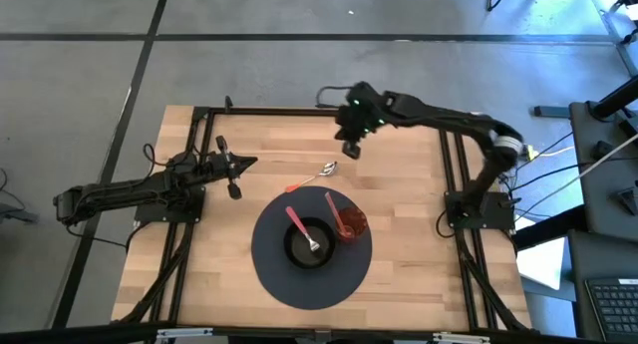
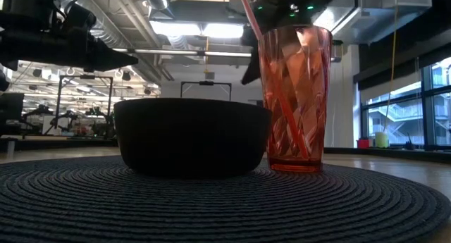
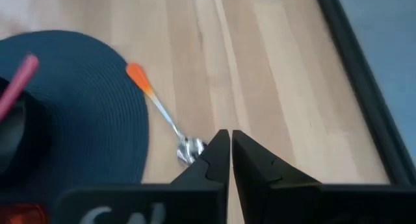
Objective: Pick & Place Utensil
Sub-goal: Put the orange spoon into the black bowl
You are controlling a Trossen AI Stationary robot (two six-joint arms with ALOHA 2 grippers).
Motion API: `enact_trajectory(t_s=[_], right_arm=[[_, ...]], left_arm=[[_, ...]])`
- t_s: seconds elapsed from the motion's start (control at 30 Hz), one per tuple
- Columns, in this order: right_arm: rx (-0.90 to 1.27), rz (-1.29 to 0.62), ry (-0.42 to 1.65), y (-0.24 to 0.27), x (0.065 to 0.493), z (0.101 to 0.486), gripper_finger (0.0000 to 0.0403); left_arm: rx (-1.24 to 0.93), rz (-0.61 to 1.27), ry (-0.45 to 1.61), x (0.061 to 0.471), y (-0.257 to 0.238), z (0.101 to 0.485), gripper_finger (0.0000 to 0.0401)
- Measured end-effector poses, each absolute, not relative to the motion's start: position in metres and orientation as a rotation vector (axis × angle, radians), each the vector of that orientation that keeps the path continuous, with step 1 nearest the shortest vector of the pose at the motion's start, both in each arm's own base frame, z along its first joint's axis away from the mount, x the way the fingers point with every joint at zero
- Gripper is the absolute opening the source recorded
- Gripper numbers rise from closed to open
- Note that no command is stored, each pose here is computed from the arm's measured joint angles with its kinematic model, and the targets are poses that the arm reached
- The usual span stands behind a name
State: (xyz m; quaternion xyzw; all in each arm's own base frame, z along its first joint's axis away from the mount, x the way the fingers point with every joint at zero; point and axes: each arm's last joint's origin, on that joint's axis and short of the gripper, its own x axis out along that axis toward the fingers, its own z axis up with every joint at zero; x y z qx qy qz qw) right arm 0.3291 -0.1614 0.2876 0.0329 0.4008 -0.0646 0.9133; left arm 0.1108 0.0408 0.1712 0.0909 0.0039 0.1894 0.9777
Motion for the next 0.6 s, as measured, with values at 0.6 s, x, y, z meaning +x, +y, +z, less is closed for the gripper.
enact_trajectory(t_s=[0.6], right_arm=[[-0.154,0.151,0.996,-0.159,0.41,0.287,0.0081]], left_arm=[[0.223,0.408,0.013,0.11,0.041,0.172,0.0004]])
